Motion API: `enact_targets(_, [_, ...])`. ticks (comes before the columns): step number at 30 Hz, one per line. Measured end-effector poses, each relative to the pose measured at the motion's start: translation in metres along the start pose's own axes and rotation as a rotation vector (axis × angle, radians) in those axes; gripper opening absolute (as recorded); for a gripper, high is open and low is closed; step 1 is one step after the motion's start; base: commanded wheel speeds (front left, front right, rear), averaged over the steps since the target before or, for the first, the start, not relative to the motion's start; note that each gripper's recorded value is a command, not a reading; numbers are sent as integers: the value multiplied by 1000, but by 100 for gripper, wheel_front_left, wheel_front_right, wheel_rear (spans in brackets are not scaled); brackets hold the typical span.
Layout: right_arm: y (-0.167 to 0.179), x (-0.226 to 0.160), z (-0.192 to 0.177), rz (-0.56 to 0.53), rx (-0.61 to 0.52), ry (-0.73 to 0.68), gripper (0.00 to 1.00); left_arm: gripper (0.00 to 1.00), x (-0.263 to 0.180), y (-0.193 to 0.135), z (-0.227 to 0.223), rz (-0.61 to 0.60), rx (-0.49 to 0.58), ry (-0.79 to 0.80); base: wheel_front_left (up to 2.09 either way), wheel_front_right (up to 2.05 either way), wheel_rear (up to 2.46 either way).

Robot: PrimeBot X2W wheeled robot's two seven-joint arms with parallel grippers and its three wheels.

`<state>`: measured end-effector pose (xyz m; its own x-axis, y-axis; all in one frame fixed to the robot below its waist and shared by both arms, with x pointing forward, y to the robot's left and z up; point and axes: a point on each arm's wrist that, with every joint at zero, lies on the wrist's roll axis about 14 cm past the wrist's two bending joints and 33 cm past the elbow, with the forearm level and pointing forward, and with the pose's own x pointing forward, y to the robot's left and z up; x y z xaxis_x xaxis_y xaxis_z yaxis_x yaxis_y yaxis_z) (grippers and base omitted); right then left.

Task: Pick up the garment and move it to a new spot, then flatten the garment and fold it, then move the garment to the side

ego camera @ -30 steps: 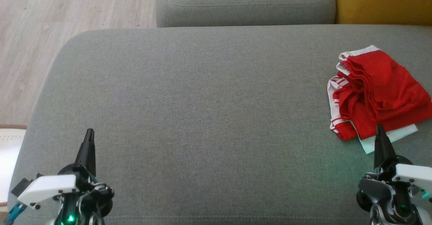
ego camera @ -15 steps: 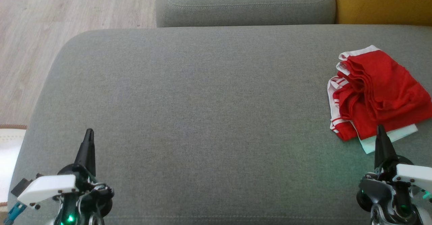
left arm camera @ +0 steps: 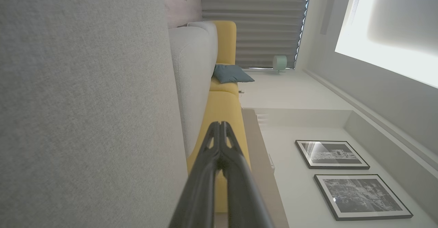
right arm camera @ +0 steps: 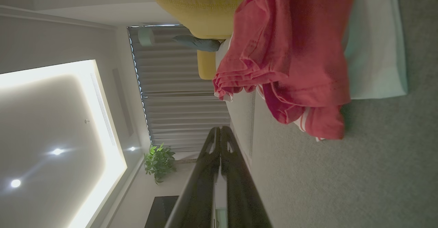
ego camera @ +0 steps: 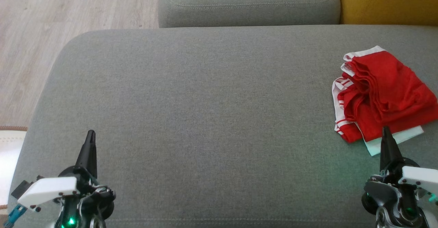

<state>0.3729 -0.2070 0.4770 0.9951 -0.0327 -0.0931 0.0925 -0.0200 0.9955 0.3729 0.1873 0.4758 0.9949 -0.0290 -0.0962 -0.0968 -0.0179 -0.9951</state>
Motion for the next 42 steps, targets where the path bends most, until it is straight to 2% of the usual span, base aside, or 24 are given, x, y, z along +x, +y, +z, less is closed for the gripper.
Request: enact_targets(42, [0,0,1,1,-2,0,0,0,1,0,3,-1,0,-11,0,0,0])
